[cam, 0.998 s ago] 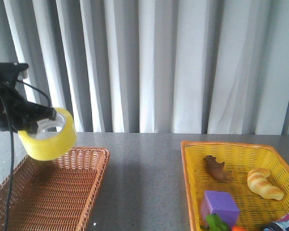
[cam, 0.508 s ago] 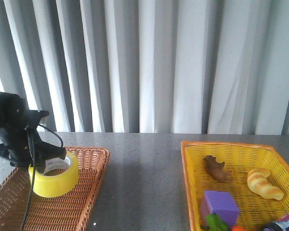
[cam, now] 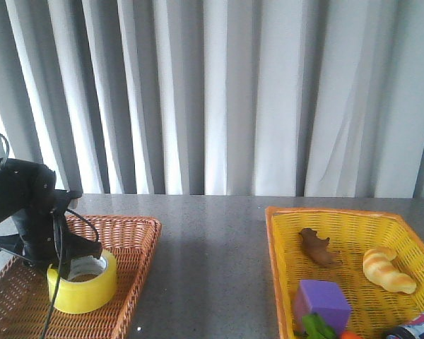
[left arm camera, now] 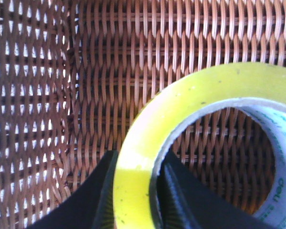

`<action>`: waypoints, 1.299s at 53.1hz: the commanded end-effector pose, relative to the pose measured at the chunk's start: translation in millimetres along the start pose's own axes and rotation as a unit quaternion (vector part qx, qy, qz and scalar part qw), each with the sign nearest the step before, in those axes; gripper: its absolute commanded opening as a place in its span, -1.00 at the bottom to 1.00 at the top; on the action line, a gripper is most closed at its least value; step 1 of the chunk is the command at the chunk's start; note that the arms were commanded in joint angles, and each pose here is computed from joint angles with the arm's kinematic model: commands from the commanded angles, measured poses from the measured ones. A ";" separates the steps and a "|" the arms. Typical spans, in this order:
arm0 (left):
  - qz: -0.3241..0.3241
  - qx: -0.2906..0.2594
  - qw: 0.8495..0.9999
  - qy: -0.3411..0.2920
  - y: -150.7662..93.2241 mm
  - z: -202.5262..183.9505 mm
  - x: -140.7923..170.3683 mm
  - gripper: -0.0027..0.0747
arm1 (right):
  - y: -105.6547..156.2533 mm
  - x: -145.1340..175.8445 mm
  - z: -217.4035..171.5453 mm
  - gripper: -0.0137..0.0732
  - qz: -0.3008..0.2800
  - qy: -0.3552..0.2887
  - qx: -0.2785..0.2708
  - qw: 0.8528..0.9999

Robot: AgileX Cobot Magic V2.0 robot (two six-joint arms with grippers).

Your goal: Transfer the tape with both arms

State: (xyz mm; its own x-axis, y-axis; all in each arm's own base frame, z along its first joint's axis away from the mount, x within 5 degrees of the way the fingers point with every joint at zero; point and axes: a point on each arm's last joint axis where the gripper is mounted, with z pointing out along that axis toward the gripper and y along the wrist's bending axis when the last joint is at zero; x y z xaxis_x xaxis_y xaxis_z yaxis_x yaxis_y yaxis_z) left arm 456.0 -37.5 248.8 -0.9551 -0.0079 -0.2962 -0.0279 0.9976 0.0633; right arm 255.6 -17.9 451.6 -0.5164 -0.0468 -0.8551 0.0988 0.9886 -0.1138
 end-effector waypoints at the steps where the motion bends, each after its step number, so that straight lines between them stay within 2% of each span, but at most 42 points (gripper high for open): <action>1: 0.001 0.000 0.998 -0.059 4.0 -31.8 -8.2 -0.80 | -3.6 -11.9 -14.0 -0.70 -0.001 -0.053 0.006 0.999; 9: 0.004 -0.001 0.998 -0.057 4.0 -31.7 -7.8 -0.52 | -3.6 -11.9 -14.0 -0.70 -0.001 -0.053 0.006 0.999; 20: 0.004 -0.002 0.999 -0.048 4.3 -31.6 -6.1 0.10 | -3.6 -11.9 -14.0 -0.70 -0.001 -0.053 0.006 0.999; 26: 0.003 0.000 0.998 -0.055 4.1 -34.5 -6.9 0.33 | -3.6 -11.9 -14.0 -0.70 -0.001 -0.053 0.006 0.999; 33: -0.003 0.014 0.996 -0.089 4.2 -55.3 -8.1 0.38 | -3.6 -11.9 -14.0 -0.70 -0.001 -0.053 0.006 0.999; 46: 0.018 0.021 0.980 -0.195 14.8 -150.4 8.2 0.37 | -3.6 -11.9 -14.0 -0.70 -0.001 -0.053 0.006 0.999; 51: 0.011 0.045 0.966 -0.254 18.3 -202.2 25.5 0.33 | -3.6 -11.9 -14.0 -0.70 -0.001 -0.053 0.006 0.999; 54: 0.002 0.077 0.950 -0.304 18.3 -236.7 38.2 0.28 | -3.6 -11.9 -14.0 -0.70 -0.001 -0.053 0.006 0.999; 60: 0.006 0.127 0.906 -0.403 20.0 -301.7 69.6 0.10 | -3.6 -11.9 -14.0 -0.70 -0.001 -0.053 0.006 0.999; 64: 0.017 0.132 0.879 -0.458 24.8 -337.6 93.5 -0.06 | -3.6 -11.9 -14.0 -0.70 -0.001 -0.053 0.006 0.999; 69: 0.033 0.115 0.853 -0.507 32.7 -371.8 124.0 -0.34 | -3.6 -11.9 -14.0 -0.70 -0.001 -0.053 0.006 0.999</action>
State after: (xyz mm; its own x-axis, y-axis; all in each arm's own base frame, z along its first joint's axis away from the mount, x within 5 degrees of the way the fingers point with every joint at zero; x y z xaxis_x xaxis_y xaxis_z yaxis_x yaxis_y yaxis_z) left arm 270.2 -35.9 529.8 -0.4005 -0.0056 -0.9163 0.1677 0.9826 -0.0793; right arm 255.6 -17.9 451.6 -0.5164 -0.0468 -0.8551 0.0988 0.9886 -0.1138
